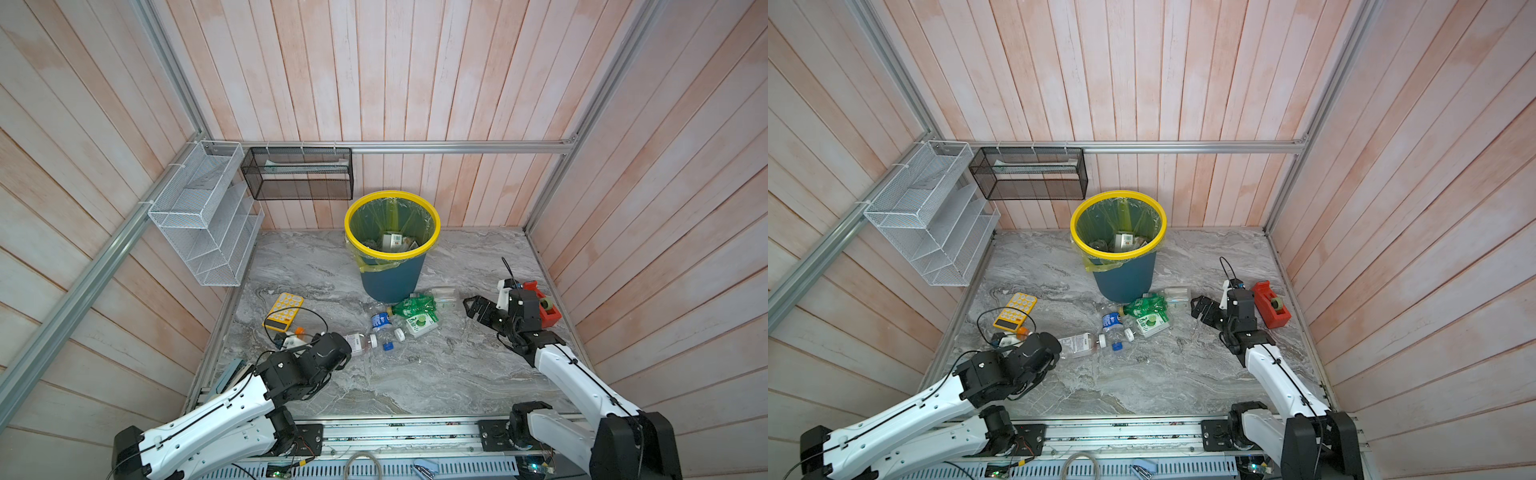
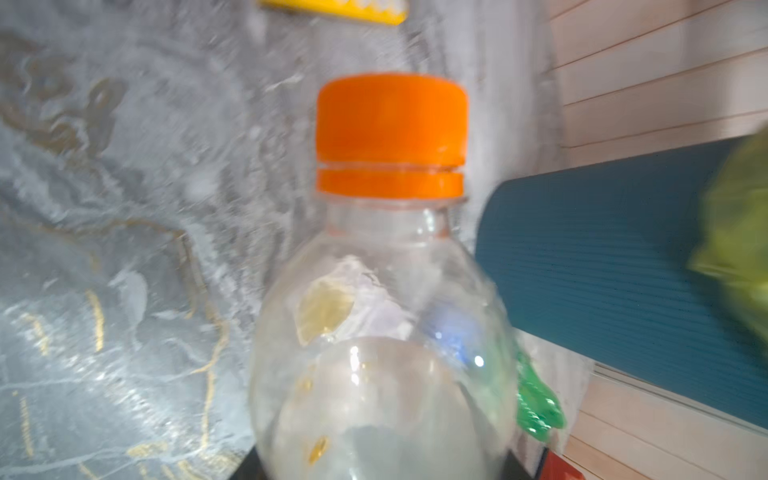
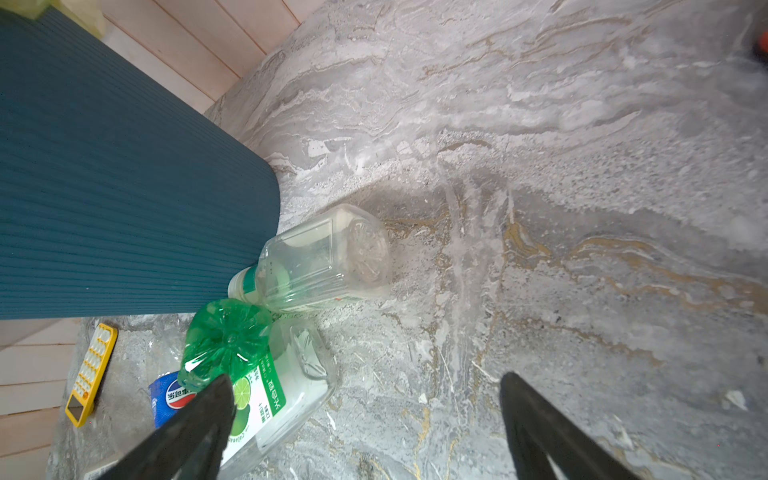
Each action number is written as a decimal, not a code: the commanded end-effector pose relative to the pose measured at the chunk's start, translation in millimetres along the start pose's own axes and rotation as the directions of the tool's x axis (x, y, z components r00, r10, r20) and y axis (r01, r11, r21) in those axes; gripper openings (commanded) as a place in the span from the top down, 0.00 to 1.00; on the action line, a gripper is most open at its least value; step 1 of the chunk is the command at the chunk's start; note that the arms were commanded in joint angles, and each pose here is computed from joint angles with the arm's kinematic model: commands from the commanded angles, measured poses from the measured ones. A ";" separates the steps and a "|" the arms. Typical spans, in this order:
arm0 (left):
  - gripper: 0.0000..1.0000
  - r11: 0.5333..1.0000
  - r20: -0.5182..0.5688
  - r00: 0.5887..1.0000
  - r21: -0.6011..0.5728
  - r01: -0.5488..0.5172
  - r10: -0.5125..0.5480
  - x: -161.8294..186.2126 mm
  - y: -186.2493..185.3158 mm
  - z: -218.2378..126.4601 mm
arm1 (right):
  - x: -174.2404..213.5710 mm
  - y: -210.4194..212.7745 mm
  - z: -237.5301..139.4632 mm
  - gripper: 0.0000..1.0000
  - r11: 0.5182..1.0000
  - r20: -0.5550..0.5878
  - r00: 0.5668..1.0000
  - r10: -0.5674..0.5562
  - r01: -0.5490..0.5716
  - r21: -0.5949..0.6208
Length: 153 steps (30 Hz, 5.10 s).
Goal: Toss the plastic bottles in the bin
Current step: 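Lift the orange-capped bottle over the bin and release it with the left gripper, then withdraw the left gripper and lower it onto the white-capped clear bottle, then grasp the white-capped bottle, lift it over the bin and release it with the left gripper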
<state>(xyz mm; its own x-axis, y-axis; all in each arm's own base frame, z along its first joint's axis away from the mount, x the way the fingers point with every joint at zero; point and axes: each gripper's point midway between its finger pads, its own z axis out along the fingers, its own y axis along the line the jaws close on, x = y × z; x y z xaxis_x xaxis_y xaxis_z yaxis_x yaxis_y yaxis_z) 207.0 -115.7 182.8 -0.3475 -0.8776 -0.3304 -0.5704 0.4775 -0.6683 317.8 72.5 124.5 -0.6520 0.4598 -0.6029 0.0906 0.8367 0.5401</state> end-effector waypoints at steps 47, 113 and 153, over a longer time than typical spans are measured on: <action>0.00 0.415 0.434 0.573 0.408 -0.813 0.695 -23.7 -234.3 -37.9 | 25.0 55.1 -3.1 0.00 0.976 -0.053 0.998 0.043 -0.053 -0.213; 0.58 -0.100 0.240 -0.070 0.117 -0.988 0.968 -32.5 -133.8 -8.9 | 12.0 -8.0 -19.5 0.01 0.996 0.117 0.989 -0.091 0.091 0.007; 0.00 0.176 0.704 0.327 0.281 -0.944 0.631 -57.4 -321.9 -87.7 | -2.2 15.6 -40.1 0.01 0.994 0.107 0.990 -0.094 0.099 -0.038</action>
<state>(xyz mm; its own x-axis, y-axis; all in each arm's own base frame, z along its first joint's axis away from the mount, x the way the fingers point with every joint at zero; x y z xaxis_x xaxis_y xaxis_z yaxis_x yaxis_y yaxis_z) 337.8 -215.0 517.6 0.1236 -0.0504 -0.9911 0.4661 0.8846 0.0131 288.8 71.2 161.8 -0.5620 0.3874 -0.7308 -0.0159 0.8783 0.4778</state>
